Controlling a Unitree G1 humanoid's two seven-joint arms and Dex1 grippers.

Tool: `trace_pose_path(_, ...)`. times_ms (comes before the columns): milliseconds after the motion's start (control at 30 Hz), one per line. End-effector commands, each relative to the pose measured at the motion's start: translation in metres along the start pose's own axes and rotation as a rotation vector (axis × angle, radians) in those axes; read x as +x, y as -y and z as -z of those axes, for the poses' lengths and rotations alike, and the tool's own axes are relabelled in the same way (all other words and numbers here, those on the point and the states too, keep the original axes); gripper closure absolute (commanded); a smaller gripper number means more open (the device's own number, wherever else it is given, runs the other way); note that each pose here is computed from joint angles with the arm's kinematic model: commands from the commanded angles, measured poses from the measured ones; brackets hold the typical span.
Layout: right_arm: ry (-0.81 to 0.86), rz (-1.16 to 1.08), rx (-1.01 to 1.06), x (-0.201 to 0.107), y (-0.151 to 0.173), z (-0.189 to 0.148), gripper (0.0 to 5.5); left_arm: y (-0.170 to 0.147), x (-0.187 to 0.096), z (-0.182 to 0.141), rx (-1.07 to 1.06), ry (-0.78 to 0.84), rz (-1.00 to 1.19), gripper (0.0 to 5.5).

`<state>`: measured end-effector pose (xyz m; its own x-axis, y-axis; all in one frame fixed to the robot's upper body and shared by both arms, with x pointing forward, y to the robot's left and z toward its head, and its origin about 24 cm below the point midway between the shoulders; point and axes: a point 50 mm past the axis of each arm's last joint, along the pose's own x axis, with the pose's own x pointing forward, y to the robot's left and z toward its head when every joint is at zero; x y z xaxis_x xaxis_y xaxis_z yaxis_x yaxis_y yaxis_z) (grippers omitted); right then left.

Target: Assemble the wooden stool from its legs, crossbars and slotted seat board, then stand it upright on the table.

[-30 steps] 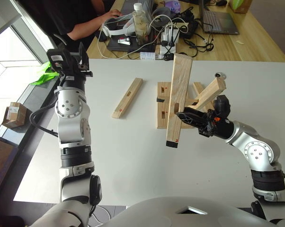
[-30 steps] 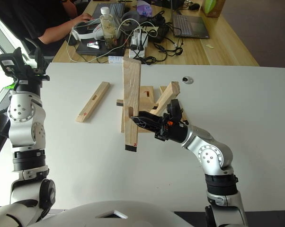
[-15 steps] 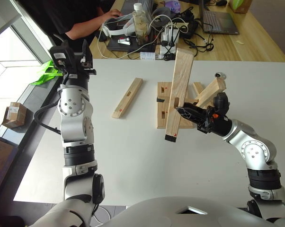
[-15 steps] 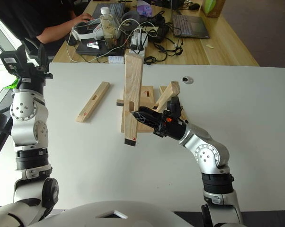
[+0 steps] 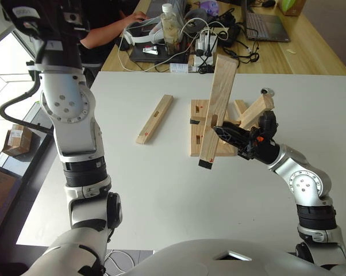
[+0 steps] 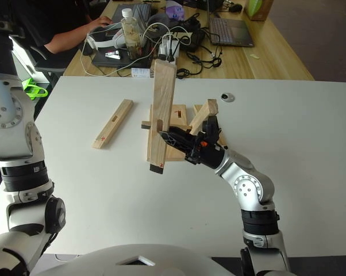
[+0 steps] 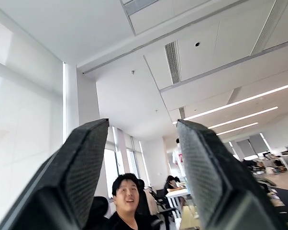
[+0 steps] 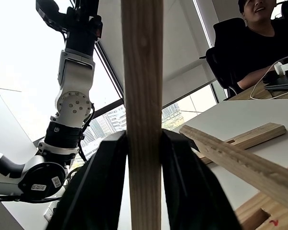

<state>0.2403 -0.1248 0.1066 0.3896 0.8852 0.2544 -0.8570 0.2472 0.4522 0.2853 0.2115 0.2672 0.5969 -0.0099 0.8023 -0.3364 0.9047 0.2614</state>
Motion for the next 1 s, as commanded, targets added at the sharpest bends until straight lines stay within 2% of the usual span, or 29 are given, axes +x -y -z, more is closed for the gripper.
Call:
trace_pose_path(33, 0.028, 0.033, -0.042, 0.002, 0.003, -0.005, 4.54, 0.007, -0.006, 0.002, 0.044, -0.007, 0.012, 2.96)
trace_pose_path(267, 0.069, 0.080, -0.085, 0.004, 0.004, -0.006, 4.54, -0.001, -0.006, 0.001, 0.024, -0.007, -0.064, 3.22)
trace_pose_path(433, 0.079, 0.088, -0.101, 0.003, 0.003, -0.004, 4.54, -0.003, -0.010, 0.008, 0.008, -0.061, -0.076, 3.95)
trace_pose_path(533, 0.075, 0.087, -0.100, 0.002, 0.002, -0.003, 4.54, -0.003, -0.010, 0.012, -0.029, -0.097, -0.070, 3.95)
trace_pose_path(667, 0.070, 0.083, -0.098, 0.001, 0.003, -0.003, 4.54, -0.004, -0.009, 0.010, 0.005, -0.084, -0.072, 4.53)
trace_pose_path(733, 0.068, 0.081, -0.097, 0.001, 0.003, -0.002, 4.54, -0.003, -0.009, 0.008, 0.013, -0.082, -0.079, 4.57)
trace_pose_path(833, 0.065, 0.076, -0.096, 0.002, 0.002, -0.001, 4.54, -0.001, -0.009, 0.005, 0.019, -0.054, -0.052, 5.15)
trace_pose_path(900, 0.064, 0.072, -0.093, 0.002, 0.003, -0.001, 4.54, -0.002, -0.007, 0.007, 0.027, -0.077, -0.070, 5.15)
trace_pose_path(1000, 0.061, 0.073, -0.090, 0.002, 0.003, -0.001, 4.54, -0.001, -0.008, 0.002, 0.069, -0.037, -0.064, 5.47)
